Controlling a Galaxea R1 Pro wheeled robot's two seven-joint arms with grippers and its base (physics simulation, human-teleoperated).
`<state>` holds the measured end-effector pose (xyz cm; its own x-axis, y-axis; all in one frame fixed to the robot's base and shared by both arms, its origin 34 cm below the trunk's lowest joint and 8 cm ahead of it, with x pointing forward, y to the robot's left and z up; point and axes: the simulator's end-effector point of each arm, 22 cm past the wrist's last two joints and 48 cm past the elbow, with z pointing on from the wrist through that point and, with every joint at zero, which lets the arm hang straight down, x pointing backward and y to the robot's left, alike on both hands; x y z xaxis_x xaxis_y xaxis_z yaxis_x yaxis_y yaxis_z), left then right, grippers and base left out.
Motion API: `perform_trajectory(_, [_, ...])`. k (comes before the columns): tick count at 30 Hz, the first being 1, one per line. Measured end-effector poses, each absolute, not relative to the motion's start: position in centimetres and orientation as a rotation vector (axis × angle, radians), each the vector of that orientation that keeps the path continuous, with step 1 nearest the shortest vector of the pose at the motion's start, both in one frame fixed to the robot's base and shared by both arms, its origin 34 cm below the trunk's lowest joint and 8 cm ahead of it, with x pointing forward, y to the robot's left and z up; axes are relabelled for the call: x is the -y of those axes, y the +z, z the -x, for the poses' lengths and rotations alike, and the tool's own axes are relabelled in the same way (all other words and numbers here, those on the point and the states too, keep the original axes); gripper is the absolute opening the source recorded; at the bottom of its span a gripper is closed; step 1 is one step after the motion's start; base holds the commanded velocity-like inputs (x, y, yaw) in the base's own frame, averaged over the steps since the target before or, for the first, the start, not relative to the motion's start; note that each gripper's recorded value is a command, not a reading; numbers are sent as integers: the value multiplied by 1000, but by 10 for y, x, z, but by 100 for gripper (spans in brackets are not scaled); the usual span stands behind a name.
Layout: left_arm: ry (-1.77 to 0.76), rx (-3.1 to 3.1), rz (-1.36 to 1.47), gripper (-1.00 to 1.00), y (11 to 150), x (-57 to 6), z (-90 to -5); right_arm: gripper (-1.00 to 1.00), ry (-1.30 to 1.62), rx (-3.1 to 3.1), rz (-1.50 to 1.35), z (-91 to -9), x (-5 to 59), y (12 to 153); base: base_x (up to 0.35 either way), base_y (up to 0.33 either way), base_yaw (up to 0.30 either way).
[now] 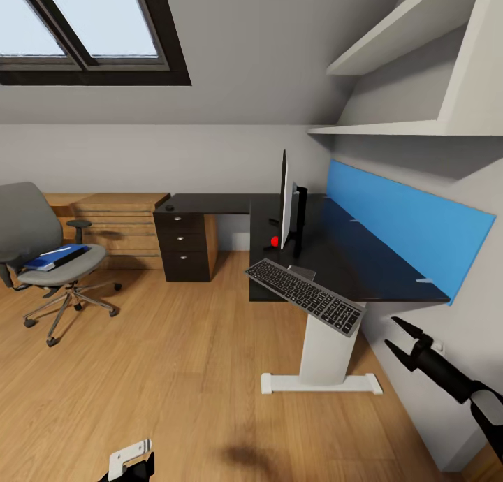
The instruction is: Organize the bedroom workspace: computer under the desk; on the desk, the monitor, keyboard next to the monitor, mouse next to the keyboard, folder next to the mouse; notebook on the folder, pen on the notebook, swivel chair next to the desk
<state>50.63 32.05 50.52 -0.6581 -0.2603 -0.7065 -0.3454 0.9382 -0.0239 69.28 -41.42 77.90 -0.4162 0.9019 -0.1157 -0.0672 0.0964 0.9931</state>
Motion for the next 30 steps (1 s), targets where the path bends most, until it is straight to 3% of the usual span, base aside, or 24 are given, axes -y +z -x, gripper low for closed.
perform_trajectory(30, [145, -2323, 426, 100, 505, -322, -506, 100, 1506, -1397, -949, -693, 426, 783, 0, 0, 0])
